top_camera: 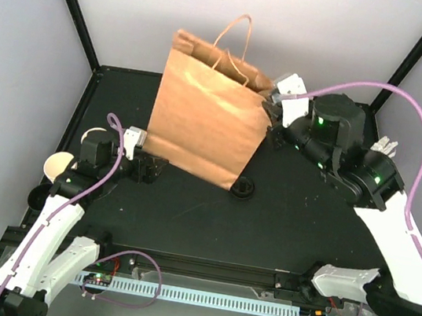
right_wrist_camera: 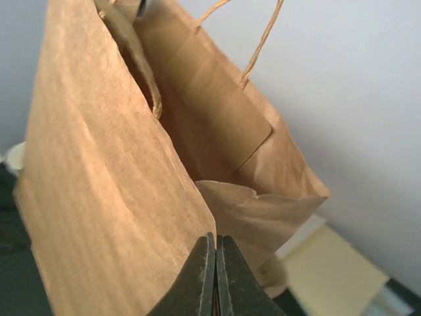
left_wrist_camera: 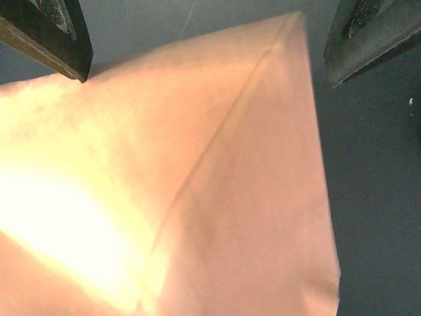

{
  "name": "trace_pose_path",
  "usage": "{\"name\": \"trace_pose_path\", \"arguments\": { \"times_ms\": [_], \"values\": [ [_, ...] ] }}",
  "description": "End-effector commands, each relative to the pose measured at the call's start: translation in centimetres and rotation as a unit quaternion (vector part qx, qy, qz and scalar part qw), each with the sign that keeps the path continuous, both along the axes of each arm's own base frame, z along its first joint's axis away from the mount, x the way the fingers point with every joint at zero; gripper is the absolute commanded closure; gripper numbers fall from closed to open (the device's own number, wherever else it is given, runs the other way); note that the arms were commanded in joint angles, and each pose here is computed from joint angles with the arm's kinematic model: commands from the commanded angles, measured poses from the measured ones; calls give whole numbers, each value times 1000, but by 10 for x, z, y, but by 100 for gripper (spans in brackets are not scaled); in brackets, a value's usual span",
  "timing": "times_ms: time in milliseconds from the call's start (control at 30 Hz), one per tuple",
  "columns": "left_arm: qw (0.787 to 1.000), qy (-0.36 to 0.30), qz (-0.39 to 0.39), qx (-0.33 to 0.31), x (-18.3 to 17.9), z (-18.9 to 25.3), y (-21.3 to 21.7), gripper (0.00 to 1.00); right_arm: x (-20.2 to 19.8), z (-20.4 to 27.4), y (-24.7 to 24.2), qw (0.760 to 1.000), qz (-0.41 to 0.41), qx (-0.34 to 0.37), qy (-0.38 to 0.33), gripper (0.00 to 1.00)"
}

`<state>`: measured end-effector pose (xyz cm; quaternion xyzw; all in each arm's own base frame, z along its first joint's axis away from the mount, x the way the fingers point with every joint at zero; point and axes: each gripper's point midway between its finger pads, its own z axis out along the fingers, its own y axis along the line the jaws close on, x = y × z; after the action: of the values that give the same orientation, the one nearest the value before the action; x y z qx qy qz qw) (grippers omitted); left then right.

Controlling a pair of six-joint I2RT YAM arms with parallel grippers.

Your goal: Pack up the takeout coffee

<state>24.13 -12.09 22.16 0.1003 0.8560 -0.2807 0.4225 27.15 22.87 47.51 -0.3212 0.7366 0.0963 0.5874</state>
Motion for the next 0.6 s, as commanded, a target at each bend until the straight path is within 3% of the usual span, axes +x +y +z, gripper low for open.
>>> {"name": "trace_pose_path", "arguments": {
  "times_ms": [0, 267, 567],
  "values": [
    [1000, -17, -2, 2, 0, 7, -1, 1, -41, -13, 20, 988, 88, 88, 87, 99],
    [1000, -19, 5, 4, 1, 8, 2, 1, -50, -54, 25, 978, 44, 88, 186, 99],
    [1000, -16, 24, 11, 4, 5, 7, 1, -64, -72, 59, 976, 3, 69, 205, 99]
  ]
}}
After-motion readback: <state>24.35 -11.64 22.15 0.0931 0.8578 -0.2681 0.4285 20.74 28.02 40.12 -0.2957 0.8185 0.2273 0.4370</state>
